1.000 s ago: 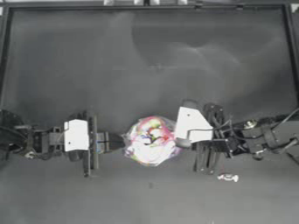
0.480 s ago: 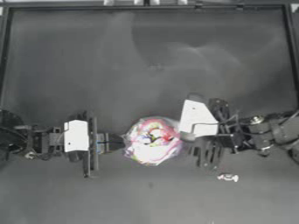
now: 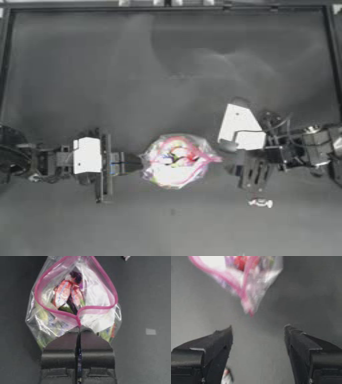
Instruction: Put candy in bag
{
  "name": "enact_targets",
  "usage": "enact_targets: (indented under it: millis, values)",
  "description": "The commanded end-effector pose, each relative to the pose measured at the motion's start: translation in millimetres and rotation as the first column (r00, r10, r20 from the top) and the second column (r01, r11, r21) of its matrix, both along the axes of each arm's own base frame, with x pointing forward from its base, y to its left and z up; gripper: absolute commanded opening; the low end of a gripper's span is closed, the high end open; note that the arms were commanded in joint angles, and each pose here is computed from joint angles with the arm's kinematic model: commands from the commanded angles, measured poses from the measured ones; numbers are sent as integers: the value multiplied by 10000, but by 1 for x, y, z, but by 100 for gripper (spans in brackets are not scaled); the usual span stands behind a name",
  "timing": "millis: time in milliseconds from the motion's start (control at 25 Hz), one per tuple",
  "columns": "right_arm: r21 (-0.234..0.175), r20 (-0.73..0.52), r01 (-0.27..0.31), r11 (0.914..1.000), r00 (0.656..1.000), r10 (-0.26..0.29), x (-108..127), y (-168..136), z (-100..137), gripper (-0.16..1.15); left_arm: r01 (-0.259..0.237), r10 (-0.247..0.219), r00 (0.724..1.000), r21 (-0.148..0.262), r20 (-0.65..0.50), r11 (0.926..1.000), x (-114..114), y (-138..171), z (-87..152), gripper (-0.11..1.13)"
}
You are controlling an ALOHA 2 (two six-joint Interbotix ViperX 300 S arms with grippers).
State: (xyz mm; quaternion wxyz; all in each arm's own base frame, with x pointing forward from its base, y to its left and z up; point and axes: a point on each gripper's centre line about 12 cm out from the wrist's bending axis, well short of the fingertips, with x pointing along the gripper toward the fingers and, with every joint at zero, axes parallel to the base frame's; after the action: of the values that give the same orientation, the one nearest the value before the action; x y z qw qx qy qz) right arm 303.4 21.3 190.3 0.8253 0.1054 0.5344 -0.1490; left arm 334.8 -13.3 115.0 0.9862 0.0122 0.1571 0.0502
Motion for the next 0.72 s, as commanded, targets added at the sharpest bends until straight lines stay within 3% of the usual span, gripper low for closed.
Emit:
enact_targets:
  millis: [40,320,720]
  values:
    - [287,-139,-141,9995,9998,145,-6,12,6,91,8,-7,9994,-24,350,10000,4,-1,9,12]
    - [826,-714,-293,9961,9968,352,-20,28,-7,91,23,-22,9994,-19,335,10000,4,-1,9,12]
    - [1026,-991,-330,9942,9941,432,-31,38,-23,91,1,-1,9993,-16,379,10000,4,-1,10,12]
